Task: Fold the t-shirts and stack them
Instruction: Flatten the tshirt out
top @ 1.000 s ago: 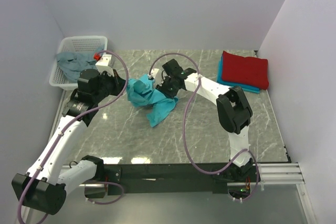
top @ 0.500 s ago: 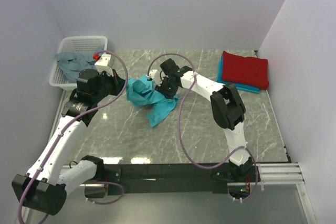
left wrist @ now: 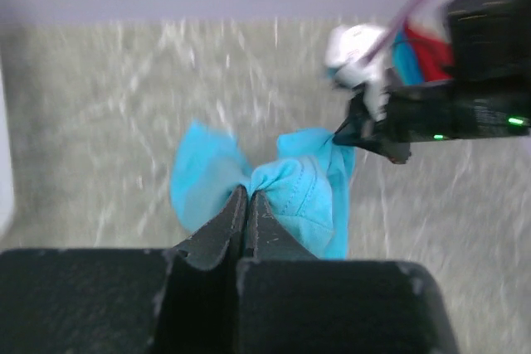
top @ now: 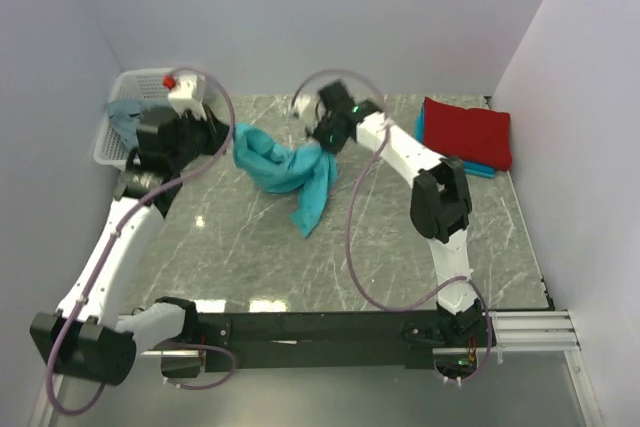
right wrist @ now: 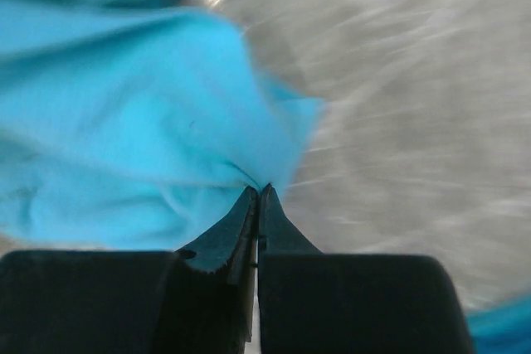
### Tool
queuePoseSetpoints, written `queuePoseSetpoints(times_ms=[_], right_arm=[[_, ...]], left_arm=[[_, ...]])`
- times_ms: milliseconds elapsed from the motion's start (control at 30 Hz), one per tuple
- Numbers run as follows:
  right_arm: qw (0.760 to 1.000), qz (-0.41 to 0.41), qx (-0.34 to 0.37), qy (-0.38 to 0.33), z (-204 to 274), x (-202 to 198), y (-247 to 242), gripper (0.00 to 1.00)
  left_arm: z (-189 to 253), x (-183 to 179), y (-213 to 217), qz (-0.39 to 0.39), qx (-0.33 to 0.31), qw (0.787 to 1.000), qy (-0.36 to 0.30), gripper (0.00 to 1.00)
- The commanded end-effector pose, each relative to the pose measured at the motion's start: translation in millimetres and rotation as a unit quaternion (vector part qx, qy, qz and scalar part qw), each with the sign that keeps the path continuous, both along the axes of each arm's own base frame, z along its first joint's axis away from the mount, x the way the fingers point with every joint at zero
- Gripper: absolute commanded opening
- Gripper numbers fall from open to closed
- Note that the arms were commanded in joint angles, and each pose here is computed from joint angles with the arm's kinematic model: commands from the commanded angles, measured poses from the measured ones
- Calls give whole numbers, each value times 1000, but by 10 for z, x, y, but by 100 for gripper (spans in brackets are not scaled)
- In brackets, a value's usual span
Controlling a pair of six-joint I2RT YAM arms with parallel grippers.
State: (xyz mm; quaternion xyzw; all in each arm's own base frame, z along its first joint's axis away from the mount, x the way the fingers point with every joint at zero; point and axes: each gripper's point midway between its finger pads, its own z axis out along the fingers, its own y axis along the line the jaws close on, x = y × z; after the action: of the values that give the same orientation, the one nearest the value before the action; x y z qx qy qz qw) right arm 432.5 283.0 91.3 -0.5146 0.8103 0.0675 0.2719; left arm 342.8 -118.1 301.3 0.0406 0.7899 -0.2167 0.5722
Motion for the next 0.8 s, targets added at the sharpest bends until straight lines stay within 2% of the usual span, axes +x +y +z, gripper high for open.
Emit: queuePoseSetpoints(times_ms=[0,33,100,133,167,200,233,267,300,333,367,400,433,500,533,567,600,633,667,700,767], right_arm=[[970,-57,132,-194,2160,482,-264,0],[963,-68,148,-213,2430,516,-400,0],[943,-67,191,-264,3129,359,-595,0],[938,-60,203,-275,3298,262,-655,0],[940,-46,211,-263,3259,152,-662,0],[928,-33,228,-293,3570,-111,-770,0],[927,-25,229,-295,3566,-223,-848,0],[942,-2,223,-249,3163,-356,-819,0],[935,23,221,-277,3301,-650,-918,0],[940,41,210,-268,3141,-804,-957,0],[957,62,187,-212,2578,-989,-975,0],[954,104,174,-220,2509,-1330,-1059,0],[969,116,151,-158,1886,-1554,-1132,0],[969,152,126,-147,1542,-2015,-1304,3],[978,154,105,-92,1022,-2250,-1416,11],[978,159,98,-93,904,-2433,-1499,37],[981,164,82,-68,699,-2602,-1588,43],[984,160,68,-39,428,-2764,-1684,50],[984,160,62,-49,403,-2848,-1740,53],[985,154,57,-42,350,-2916,-1790,54],[987,137,60,-57,381,-2932,-1824,58]], left_arm=[[1029,267,26,-2,-50,993,-111,0],[1418,241,32,-6,-61,988,-142,0],[1848,207,21,-20,-68,981,-178,0],[1967,163,14,-25,-71,979,-189,0],[2057,115,-7,-34,-72,977,-197,0],[2155,16,-19,-42,-73,974,-209,0],[2167,-74,-66,-59,-77,973,-209,0],[2131,-135,-90,-69,-80,973,-206,0],[2145,-305,-108,-80,-86,970,-212,0],[1821,-309,-163,-92,-98,976,-173,1],[1677,-408,-232,-116,-107,975,-158,1],[1564,-596,-288,-139,-118,972,-149,1],[1043,-625,-373,-156,-142,974,-82,1],[662,-963,-516,-203,-170,964,-30,3],[157,-1078,-588,-216,-187,958,38,8],[-43,-1289,-699,-249,-194,946,72,16],[-399,-1502,-722,-251,-201,938,128,37],[-524,-1638,-749,-258,-205,932,153,48],[-639,-1777,-780,-264,-206,926,176,59],[-716,-1901,-723,-250,-202,928,187,74],[-698,-1979,-652,-233,-196,935,183,79]])
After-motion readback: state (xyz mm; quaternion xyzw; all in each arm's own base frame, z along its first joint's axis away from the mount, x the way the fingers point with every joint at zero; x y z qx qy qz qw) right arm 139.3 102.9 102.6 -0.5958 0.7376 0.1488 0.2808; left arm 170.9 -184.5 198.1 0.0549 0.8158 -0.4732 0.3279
